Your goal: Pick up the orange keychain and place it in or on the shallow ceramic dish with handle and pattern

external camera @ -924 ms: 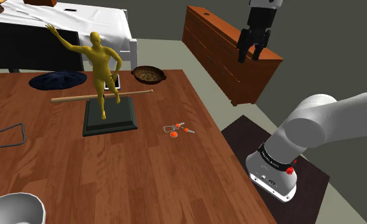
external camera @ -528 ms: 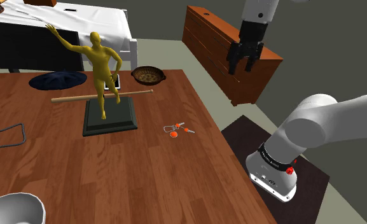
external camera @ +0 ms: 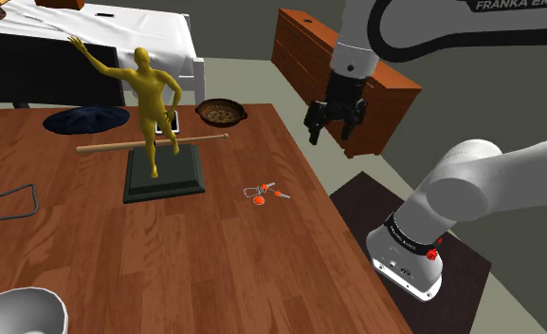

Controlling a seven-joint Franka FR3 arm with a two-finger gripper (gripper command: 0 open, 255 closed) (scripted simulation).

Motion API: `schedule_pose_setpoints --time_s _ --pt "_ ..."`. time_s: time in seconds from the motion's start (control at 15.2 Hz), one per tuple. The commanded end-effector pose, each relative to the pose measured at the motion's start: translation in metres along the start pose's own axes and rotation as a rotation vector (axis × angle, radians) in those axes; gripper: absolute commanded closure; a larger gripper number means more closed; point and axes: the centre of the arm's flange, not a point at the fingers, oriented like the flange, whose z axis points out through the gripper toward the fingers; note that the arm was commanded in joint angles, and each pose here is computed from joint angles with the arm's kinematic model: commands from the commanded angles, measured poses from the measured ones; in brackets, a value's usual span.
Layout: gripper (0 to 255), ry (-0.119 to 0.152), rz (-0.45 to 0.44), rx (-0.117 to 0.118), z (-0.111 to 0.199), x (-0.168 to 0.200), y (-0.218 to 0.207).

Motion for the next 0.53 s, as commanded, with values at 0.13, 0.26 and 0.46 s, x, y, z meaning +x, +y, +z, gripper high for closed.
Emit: schedule_pose_setpoints --time_s 0.13,0.26,0.46 --pt "0 0.031 0.085 0.002 0.035 -0.006 -0.039" --pt "0 0.045 0.125 0.002 0.054 -0.007 -0.058" --pt "0 0.067 0.185 0.002 0.082 -0.008 -0.086"
